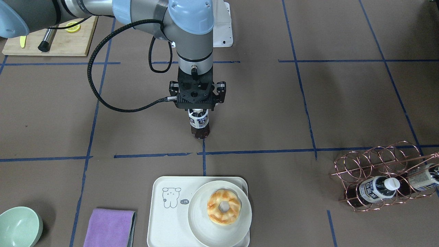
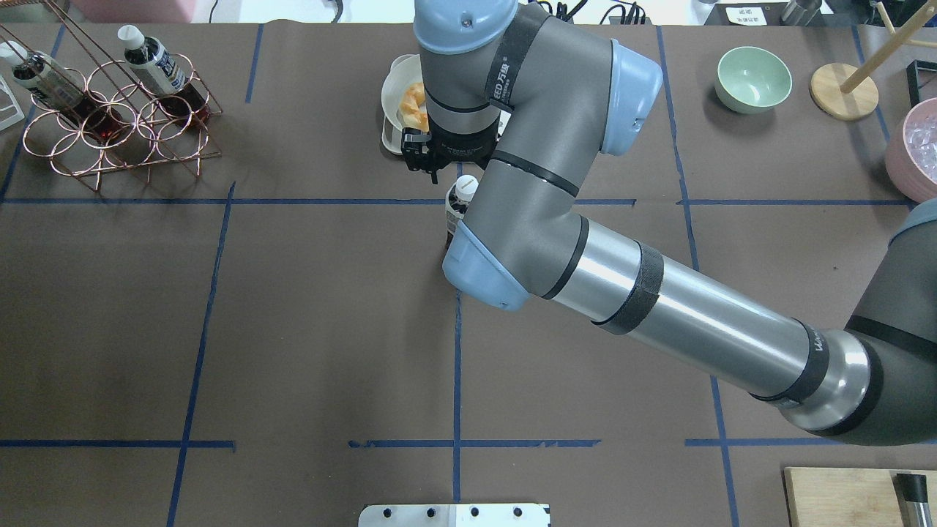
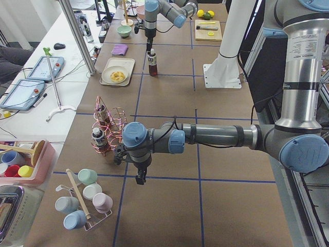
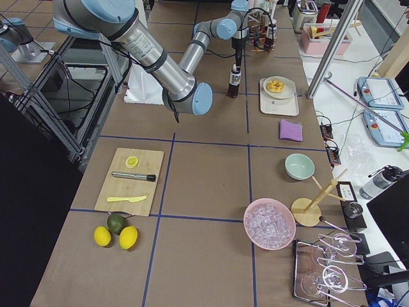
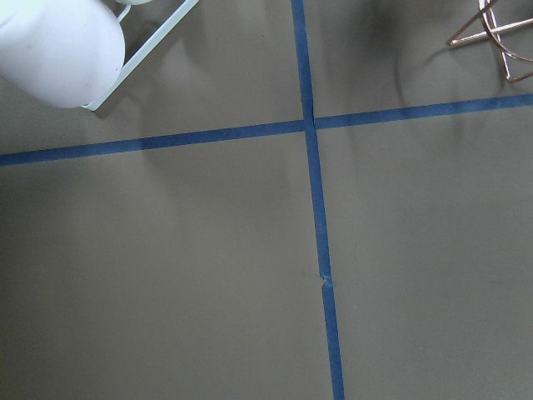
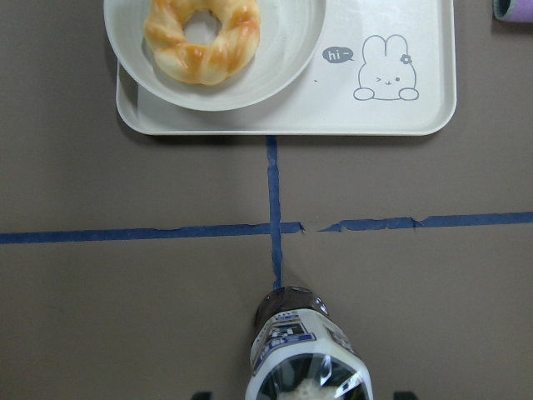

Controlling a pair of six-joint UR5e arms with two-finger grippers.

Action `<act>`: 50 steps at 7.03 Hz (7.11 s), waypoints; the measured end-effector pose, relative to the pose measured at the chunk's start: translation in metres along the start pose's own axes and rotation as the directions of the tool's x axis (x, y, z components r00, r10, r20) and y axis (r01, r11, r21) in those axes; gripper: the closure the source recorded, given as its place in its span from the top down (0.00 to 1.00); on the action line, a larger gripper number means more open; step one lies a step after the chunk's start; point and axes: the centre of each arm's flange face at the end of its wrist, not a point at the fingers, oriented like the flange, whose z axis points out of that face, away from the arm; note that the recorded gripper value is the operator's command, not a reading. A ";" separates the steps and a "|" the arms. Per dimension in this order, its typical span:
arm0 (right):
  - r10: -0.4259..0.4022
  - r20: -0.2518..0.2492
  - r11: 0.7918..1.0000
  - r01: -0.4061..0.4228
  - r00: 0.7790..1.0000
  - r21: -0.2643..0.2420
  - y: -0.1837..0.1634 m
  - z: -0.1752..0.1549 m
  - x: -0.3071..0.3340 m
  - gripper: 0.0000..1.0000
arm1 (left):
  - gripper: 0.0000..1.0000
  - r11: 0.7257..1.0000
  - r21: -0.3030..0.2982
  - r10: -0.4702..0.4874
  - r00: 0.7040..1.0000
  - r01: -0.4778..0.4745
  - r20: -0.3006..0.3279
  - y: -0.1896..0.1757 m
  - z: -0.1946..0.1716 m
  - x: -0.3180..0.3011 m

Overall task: Place tea on tray
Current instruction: 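Close the right gripper on the tea bottle cap and lift it, then carry the bottle onto the tray beside the plate and lower it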

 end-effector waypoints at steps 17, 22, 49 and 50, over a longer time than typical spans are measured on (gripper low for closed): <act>-0.011 -0.011 1.000 0.011 1.000 -0.021 0.011 0.003 0.004 0.52 | 1.00 1.000 0.000 -0.015 1.000 0.015 -0.001 0.000 0.000 0.000; -0.036 -0.031 0.999 0.035 0.999 -0.025 0.023 0.005 -0.004 0.54 | 1.00 1.000 0.000 -0.015 1.000 0.015 -0.001 0.000 0.000 0.000; -0.007 -0.057 1.000 0.007 0.998 0.011 -0.209 0.009 0.080 0.65 | 1.00 1.000 0.012 -0.005 1.000 0.005 0.000 -0.006 -0.005 0.005; -0.010 -0.055 1.000 0.011 0.998 0.010 -0.208 0.011 0.078 0.80 | 1.00 1.000 0.012 -0.005 1.000 0.005 0.000 -0.006 -0.005 0.005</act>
